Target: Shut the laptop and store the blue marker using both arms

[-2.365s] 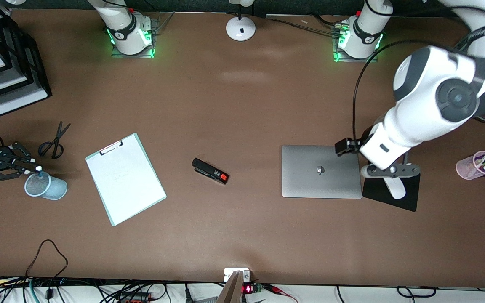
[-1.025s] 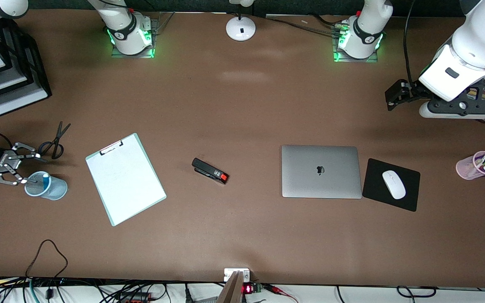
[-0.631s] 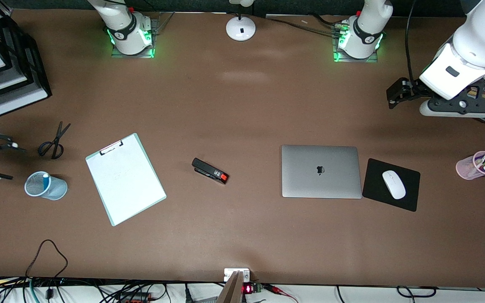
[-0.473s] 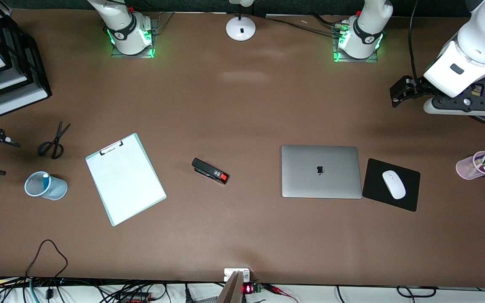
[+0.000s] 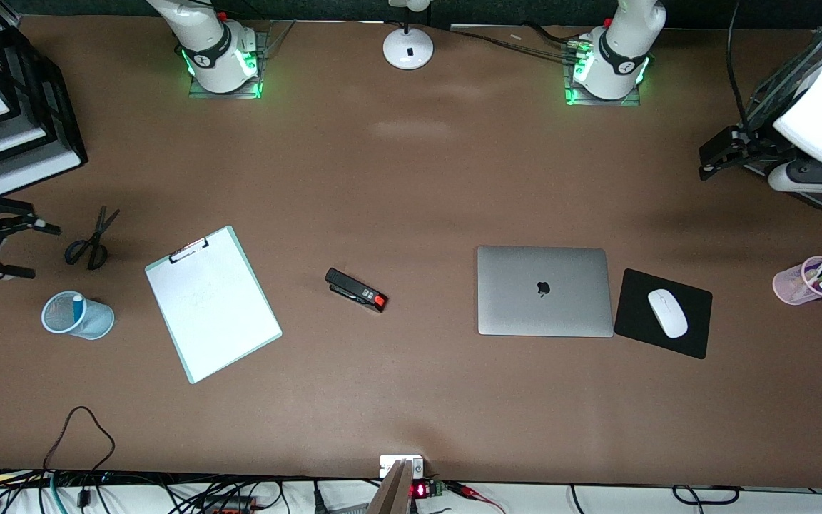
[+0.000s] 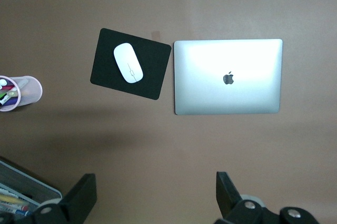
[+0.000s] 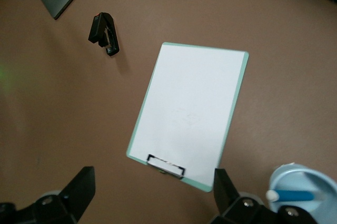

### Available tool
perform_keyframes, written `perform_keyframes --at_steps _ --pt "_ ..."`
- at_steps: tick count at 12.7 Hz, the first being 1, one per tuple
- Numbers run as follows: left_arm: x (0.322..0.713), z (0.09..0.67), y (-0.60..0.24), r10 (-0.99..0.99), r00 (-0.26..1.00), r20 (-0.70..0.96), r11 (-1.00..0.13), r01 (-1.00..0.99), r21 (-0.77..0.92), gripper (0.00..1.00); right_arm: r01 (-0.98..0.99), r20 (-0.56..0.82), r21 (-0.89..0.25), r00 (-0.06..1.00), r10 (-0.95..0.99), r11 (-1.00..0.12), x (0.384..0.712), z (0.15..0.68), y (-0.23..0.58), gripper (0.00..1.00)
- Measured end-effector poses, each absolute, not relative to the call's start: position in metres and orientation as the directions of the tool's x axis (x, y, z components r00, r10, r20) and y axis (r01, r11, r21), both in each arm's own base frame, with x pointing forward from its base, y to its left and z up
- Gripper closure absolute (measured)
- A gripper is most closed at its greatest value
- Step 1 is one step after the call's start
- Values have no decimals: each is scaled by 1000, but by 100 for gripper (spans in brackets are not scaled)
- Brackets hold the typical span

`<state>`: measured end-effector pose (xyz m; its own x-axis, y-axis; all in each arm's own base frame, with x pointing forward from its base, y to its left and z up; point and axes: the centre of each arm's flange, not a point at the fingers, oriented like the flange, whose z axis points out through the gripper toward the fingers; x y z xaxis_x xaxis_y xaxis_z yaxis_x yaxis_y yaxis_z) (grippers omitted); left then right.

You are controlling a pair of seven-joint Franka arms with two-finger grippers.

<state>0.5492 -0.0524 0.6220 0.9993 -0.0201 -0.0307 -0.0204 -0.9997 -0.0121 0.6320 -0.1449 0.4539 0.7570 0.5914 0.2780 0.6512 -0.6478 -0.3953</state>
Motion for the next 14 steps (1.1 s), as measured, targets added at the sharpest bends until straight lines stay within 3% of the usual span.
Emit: perform_keyframes --at_steps 3,7,11,14 --pt "545 619 -55 -30 999 -42 -999 -31 -14 0 461 95 -414 880 466 -785 631 464 -82 0" --pt "540 617 -57 -81 996 -47 -997 -82 -15 0 172 -112 -286 971 211 -943 624 485 -8 0" --pt "534 616 -57 -110 992 -54 -994 -111 -17 0 66 -179 -92 980 82 -994 607 514 -2 0" --pt "532 613 -58 -112 992 -61 -993 -113 -18 0 51 -177 11 983 49 -999 581 568 -27 0"
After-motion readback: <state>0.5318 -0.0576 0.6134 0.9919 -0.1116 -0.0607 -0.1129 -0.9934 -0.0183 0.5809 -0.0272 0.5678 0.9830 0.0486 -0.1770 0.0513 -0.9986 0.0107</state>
